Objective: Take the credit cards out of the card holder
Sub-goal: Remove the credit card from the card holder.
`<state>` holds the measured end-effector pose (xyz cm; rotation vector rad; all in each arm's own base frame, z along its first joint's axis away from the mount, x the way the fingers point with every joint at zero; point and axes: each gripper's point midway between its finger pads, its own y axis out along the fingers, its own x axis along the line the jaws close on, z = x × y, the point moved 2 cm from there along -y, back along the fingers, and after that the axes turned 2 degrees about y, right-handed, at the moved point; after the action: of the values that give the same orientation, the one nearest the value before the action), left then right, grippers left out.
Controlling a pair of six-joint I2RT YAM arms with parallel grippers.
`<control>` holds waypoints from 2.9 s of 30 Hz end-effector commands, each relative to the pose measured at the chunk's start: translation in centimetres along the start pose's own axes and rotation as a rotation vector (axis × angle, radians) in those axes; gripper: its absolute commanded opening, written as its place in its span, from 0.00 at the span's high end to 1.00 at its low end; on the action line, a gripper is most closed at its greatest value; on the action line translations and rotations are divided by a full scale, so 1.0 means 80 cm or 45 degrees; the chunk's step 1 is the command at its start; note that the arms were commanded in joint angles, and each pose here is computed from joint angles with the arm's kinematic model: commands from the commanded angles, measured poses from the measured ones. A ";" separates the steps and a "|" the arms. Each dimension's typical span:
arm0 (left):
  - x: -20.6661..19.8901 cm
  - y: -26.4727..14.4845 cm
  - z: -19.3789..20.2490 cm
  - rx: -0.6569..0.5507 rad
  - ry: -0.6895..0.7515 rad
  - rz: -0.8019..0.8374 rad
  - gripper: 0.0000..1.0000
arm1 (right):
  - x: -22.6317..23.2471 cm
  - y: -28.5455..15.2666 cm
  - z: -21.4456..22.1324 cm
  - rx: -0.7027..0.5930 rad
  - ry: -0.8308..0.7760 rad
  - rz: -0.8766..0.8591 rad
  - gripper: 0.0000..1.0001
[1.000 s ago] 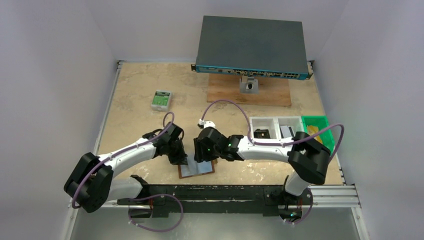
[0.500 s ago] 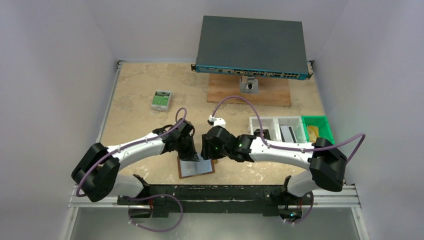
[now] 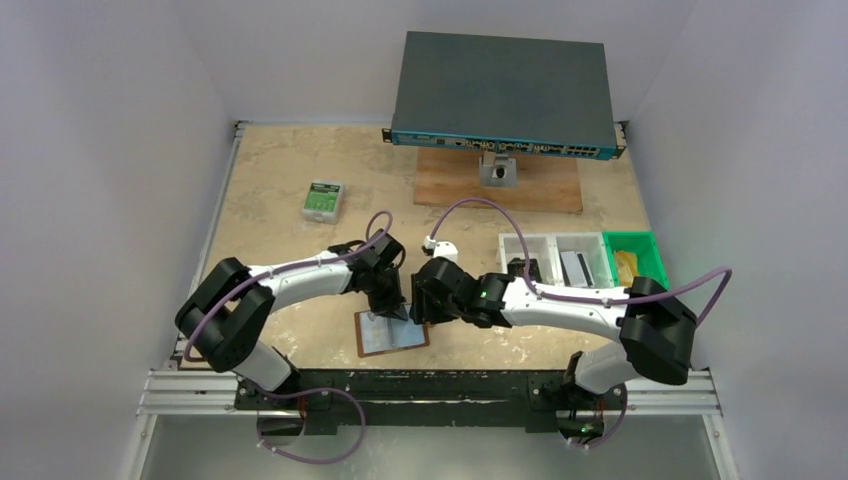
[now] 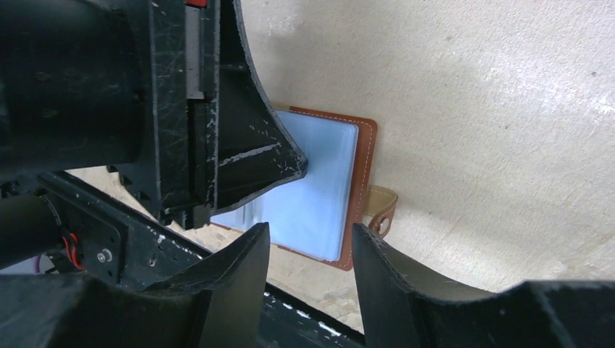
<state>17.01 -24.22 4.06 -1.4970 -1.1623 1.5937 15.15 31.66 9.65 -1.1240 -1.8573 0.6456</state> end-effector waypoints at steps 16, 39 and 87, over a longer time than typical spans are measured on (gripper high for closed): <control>0.099 -0.082 0.010 -0.180 -0.038 -0.167 0.90 | 0.090 0.056 0.023 0.182 0.001 -0.344 0.57; 0.112 -0.062 0.016 -0.173 -0.094 -0.172 0.98 | 0.097 0.062 0.016 0.170 -0.012 -0.320 0.60; 0.145 -0.017 0.032 -0.078 -0.284 -0.334 1.00 | 0.036 0.074 0.029 0.273 0.281 -0.657 0.60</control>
<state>13.95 -17.03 3.55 -1.3370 -1.3302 1.7137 15.08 37.39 3.99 -0.5758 -1.7304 0.4599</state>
